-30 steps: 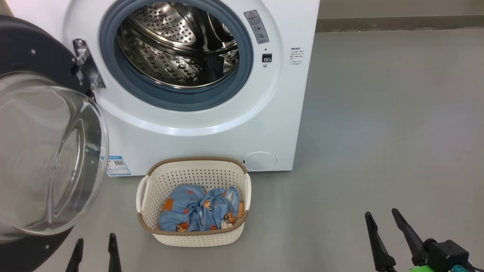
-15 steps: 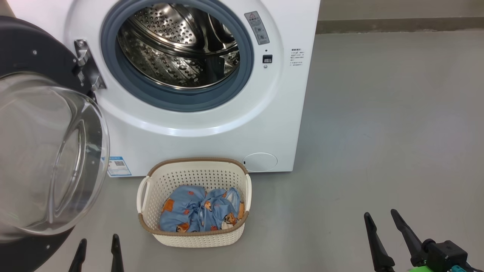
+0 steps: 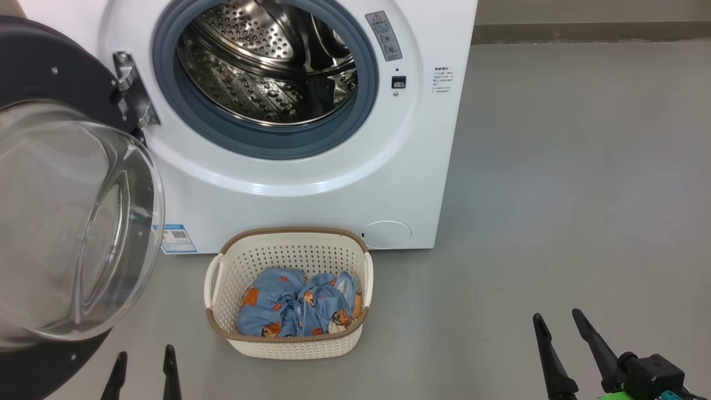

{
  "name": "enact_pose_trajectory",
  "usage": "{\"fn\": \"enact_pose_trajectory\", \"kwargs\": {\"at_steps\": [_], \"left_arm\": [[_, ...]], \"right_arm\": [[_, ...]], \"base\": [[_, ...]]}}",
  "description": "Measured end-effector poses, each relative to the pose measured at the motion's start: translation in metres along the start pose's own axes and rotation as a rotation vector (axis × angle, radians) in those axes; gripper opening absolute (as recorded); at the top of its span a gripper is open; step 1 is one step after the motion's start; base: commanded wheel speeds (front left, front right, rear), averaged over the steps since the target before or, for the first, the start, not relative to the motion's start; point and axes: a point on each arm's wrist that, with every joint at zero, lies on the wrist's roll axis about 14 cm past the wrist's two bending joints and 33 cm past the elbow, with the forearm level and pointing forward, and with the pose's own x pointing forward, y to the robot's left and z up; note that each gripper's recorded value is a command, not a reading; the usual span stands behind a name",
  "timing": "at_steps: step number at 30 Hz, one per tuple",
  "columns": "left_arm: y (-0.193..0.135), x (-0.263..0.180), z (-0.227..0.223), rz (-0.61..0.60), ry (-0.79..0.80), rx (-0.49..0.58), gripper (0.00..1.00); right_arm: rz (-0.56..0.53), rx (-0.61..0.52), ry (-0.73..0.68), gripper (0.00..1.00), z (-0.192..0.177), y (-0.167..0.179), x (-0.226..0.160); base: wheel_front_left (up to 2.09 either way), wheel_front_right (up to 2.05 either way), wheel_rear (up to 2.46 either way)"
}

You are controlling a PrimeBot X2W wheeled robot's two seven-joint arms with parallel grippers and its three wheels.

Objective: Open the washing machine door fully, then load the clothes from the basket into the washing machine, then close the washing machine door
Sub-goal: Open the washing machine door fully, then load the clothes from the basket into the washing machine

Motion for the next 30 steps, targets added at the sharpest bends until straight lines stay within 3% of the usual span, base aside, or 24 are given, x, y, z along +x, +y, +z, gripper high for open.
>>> {"fn": "enact_pose_trajectory", "kwargs": {"at_steps": [14,30], "left_arm": [[0.006,-0.002,-0.007,0.016,0.025,0.013,1.00],[0.015,0.005,-0.005,0.049,0.017,0.018,1.00]], "right_arm": [[0.011,0.003,0.016,1.00,-0.005,0.003,0.002],[0.027,0.015,0.042,1.00,-0.014,0.008,0.005]], "base": [[0.47,-0.47,0.00],[1.90,-1.90,0.00]]}}
